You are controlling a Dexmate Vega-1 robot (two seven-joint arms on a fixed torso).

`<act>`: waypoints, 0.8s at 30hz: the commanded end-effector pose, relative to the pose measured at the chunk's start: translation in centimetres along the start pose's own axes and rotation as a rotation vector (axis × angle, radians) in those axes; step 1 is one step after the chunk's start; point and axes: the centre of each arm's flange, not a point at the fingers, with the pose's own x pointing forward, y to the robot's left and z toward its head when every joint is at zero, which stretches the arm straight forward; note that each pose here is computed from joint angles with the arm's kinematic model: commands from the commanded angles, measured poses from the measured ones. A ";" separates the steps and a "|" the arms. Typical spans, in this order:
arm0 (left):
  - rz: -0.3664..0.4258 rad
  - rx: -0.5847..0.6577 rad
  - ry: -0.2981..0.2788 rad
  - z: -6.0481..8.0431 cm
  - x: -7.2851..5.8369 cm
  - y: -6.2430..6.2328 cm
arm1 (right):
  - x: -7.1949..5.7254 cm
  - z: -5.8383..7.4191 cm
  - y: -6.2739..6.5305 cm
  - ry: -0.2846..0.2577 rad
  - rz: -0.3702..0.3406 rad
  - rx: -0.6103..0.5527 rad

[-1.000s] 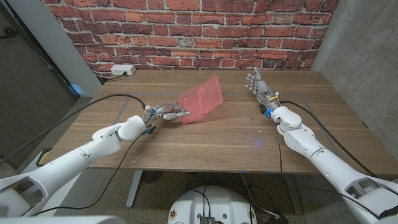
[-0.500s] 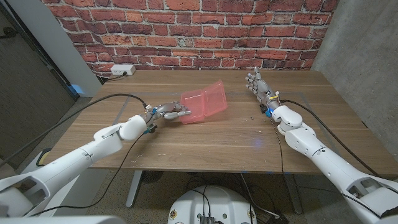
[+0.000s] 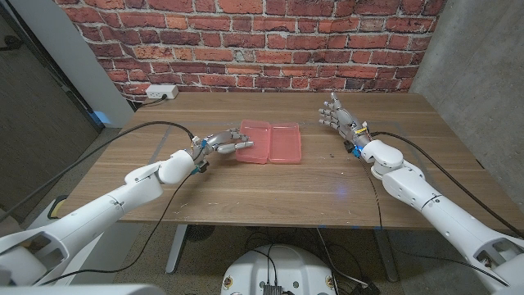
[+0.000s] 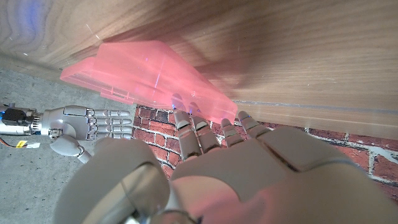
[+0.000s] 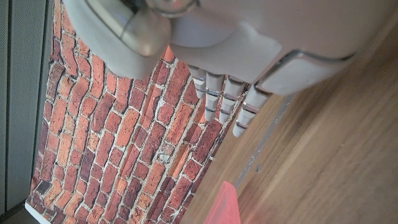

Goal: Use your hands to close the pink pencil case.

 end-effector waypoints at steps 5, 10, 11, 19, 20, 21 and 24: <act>0.006 -0.012 -0.005 0.1 0.2 -0.4 | -1.8 -0.5 0.0 0.155 0.007 -0.089; -0.002 -0.014 0.002 -0.1 0.2 -0.7 | -2.0 -0.6 0.3 0.189 0.030 -0.095; -0.004 -0.016 0.004 -0.1 0.1 -0.7 | -2.0 -0.6 0.3 0.191 0.034 -0.101; -0.016 -0.026 0.013 -0.2 -0.1 -1.5 | -2.3 -0.4 0.7 0.208 0.029 -0.113; -0.015 -0.027 0.013 -0.2 -0.1 -1.5 | -2.3 -0.4 0.7 0.212 0.031 -0.112; -0.015 -0.026 0.013 -0.2 -0.1 -1.5 | -2.3 -0.4 0.8 0.216 0.037 -0.113; -0.013 -0.029 0.015 -0.3 -0.1 -1.6 | -2.4 -0.4 0.9 0.220 0.043 -0.108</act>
